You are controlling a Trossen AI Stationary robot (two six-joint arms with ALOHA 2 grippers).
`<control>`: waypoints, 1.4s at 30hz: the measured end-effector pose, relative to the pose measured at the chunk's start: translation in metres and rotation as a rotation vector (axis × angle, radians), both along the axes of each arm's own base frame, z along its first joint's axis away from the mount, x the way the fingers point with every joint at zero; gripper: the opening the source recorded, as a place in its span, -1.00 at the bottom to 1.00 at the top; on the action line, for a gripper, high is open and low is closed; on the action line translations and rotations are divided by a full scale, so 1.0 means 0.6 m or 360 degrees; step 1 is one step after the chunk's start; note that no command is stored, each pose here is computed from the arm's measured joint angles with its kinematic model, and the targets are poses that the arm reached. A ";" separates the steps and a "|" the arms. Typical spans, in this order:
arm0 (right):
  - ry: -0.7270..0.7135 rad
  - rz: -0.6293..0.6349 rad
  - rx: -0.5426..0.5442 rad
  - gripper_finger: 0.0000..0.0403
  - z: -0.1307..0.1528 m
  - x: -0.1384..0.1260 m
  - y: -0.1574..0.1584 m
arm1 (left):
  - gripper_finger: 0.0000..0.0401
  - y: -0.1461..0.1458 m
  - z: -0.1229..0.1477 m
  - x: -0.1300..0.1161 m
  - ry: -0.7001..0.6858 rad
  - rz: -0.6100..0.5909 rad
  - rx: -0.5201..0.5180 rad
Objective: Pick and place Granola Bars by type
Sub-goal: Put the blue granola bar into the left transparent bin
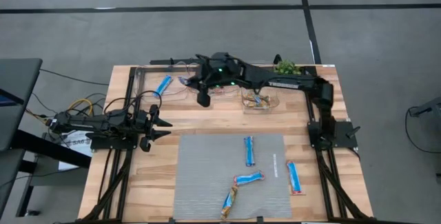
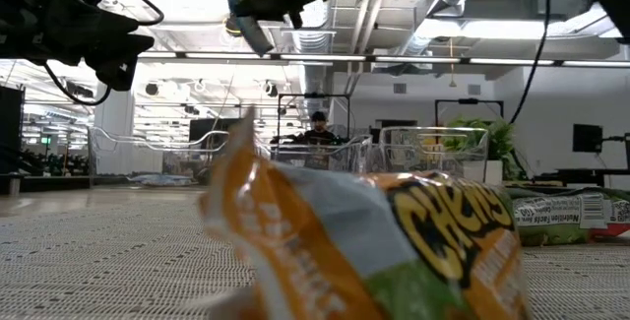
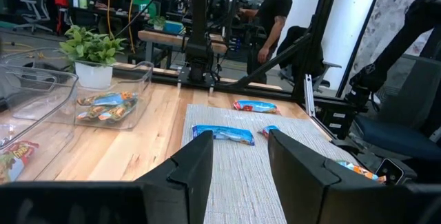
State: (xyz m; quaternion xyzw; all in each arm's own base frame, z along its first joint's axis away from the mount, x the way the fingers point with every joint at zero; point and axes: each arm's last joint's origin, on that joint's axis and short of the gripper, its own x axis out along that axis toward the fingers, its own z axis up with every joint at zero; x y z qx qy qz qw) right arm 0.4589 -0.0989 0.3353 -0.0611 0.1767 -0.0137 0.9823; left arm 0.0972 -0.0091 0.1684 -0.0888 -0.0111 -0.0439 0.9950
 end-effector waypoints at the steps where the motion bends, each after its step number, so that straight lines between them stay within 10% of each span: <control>1: -0.0001 -0.0004 0.0000 -0.77 -0.001 0.007 -0.004 | -0.34 0.000 0.000 0.000 0.0000 0.0001 0.0000; 28: -0.0002 -0.0058 0.0231 -0.77 0.031 -0.001 -0.009 | -0.34 0.001 0.003 0.000 -0.0027 0.0025 0.0020; 42: 0.0001 -0.0042 0.0360 -0.77 0.031 0.001 0.004 | -0.34 0.018 0.066 -0.017 -0.0695 0.0258 -0.1343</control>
